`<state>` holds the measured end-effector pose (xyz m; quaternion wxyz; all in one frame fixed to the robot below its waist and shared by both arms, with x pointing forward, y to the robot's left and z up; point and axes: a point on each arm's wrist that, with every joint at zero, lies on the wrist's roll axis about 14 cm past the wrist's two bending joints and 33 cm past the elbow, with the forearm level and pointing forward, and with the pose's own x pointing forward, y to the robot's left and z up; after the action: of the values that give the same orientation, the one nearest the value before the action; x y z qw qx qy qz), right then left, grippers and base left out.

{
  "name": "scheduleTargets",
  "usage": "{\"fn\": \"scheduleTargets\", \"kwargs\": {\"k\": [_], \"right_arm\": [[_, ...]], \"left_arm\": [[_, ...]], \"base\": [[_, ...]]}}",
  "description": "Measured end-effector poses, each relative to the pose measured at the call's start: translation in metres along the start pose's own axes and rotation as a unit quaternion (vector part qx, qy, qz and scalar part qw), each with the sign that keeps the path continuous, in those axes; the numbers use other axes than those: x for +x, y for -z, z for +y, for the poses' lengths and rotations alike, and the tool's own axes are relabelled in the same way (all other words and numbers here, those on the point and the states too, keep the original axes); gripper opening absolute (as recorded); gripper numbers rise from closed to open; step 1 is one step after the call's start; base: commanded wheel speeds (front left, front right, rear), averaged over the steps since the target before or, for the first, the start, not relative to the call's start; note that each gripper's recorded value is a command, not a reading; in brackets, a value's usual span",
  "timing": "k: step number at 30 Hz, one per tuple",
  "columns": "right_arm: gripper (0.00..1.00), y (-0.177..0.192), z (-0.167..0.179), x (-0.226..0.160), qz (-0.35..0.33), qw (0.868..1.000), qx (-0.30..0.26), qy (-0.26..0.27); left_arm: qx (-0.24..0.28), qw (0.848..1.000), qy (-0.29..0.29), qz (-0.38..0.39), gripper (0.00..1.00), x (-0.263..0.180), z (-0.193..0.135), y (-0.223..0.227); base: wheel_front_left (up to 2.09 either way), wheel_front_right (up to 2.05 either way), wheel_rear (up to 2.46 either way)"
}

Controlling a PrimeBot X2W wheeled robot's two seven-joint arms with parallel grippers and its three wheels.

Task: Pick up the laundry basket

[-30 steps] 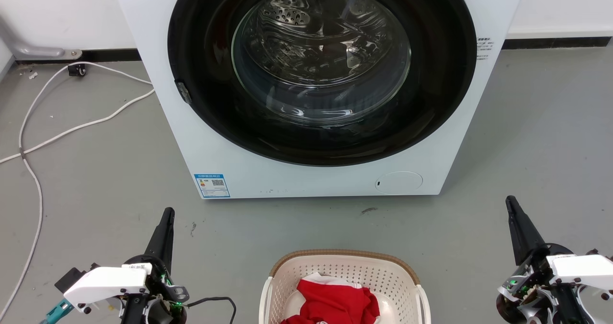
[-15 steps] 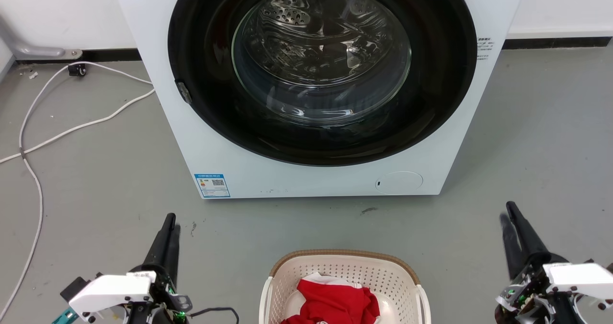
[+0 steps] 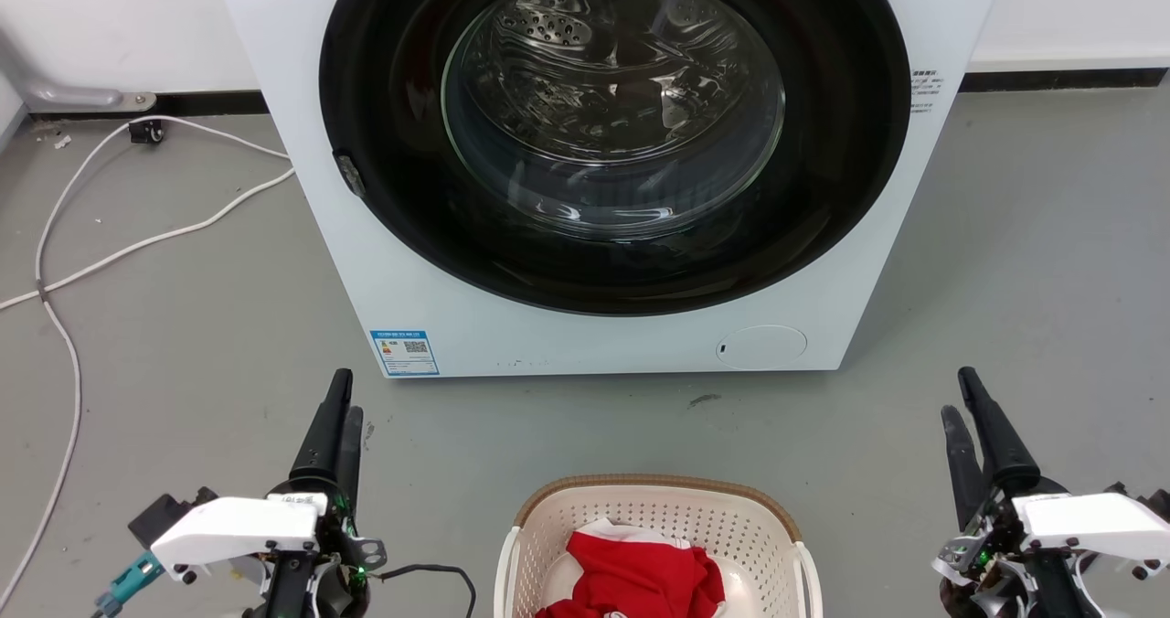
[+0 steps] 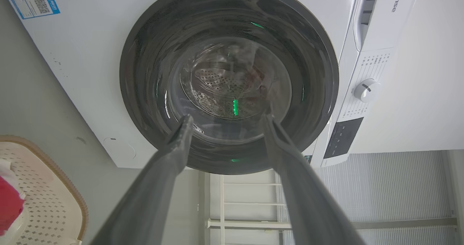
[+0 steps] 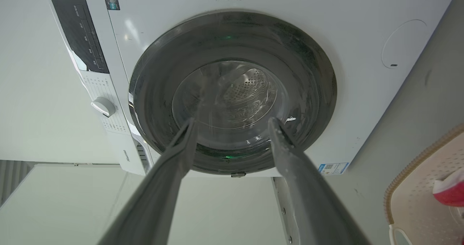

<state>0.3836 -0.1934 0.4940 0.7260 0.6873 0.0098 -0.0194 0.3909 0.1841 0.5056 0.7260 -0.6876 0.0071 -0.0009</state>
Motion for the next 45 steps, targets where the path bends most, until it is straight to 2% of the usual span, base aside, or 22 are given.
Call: {"fn": "scheduleTargets", "kwargs": {"k": [8, 15, 16, 17, 26, 45], "right_arm": [[1.00, 0.001, 0.005, 0.004, 0.002, 0.997, -0.082, -0.007], [1.00, -0.001, 0.012, 0.006, -0.008, 0.986, -0.169, -0.016], [1.00, -0.001, 0.015, 0.006, -0.009, 0.978, -0.209, -0.021], [1.00, 0.000, 0.015, 0.006, -0.008, 0.974, -0.224, -0.022], [1.00, 0.005, 0.019, 0.007, -0.006, 0.942, -0.333, -0.032], [1.00, 0.012, 0.016, 0.011, 0.002, 0.866, -0.498, -0.039]], "left_arm": [[0.089, 0.996, 0.010, 0.001, 1.00, 0.003, -0.007, 0.002], [0.166, 0.986, 0.022, -0.002, 1.00, 0.005, -0.015, 0.004], [0.200, 0.979, 0.028, 0.001, 1.00, 0.006, -0.018, 0.008], [0.209, 0.977, 0.030, 0.001, 1.00, 0.006, -0.019, 0.008], [0.292, 0.956, 0.034, 0.008, 1.00, 0.008, -0.018, 0.015], [0.431, 0.901, 0.052, 0.014, 1.00, 0.012, -0.020, 0.024]], "base": [[0.00, 0.00, 0.00], [0.00, 0.00, 0.00], [0.00, 0.00, 0.00], [0.00, 0.00, 0.00], [0.00, 0.00, 0.00], [0.00, 0.00, 0.00]]}}
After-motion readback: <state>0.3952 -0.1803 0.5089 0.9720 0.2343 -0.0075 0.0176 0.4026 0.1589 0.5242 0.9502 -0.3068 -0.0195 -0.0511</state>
